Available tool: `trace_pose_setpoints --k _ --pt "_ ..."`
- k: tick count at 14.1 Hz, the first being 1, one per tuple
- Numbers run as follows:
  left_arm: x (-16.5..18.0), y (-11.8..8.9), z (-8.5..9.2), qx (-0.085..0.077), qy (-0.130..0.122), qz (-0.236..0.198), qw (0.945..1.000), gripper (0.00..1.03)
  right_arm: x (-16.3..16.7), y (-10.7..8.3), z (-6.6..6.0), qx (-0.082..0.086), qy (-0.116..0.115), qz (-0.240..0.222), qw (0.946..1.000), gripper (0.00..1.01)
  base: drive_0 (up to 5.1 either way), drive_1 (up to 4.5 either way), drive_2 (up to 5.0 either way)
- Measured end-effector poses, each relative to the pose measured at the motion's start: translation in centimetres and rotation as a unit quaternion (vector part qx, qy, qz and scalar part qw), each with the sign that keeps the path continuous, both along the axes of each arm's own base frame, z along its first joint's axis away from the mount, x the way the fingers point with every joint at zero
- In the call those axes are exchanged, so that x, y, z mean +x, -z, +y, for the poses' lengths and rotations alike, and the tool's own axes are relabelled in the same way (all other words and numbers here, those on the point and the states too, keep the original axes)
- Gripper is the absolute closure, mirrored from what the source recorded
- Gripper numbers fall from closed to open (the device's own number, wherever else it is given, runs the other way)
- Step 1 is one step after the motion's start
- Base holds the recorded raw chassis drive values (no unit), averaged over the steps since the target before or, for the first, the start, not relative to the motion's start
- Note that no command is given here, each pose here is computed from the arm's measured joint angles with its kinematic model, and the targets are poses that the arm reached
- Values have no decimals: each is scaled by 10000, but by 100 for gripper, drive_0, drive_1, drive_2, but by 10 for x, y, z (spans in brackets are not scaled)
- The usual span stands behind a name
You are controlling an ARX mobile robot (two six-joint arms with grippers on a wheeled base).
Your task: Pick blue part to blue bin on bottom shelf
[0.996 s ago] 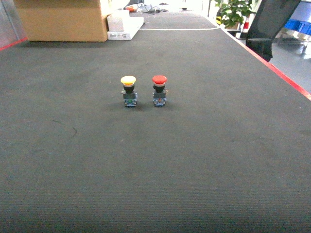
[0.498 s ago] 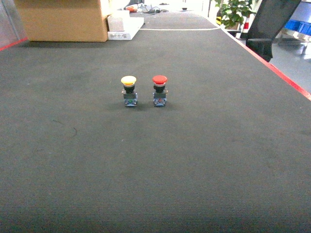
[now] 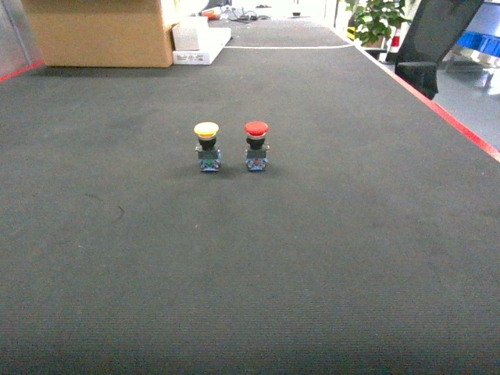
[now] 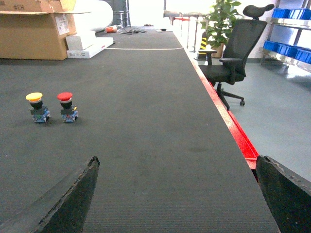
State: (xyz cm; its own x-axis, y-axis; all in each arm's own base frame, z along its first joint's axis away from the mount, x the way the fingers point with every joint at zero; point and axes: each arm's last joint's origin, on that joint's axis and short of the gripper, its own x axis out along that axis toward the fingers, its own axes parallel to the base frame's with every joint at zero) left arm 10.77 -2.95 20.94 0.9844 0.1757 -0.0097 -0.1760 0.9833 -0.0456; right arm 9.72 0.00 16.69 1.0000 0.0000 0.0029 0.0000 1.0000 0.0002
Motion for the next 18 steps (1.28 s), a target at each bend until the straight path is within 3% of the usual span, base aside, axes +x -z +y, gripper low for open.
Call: trace_pose_setpoints --k 5,18 --pt "0 -1 0 -10 -6 -28 10000 59 0 0 0 0 2 4 10000 3 -13 -220 194" --pt "0 0 0 0 -19 -8 10000 59 0 0 0 0 0 -2 10000 3 -175 -175 -175"
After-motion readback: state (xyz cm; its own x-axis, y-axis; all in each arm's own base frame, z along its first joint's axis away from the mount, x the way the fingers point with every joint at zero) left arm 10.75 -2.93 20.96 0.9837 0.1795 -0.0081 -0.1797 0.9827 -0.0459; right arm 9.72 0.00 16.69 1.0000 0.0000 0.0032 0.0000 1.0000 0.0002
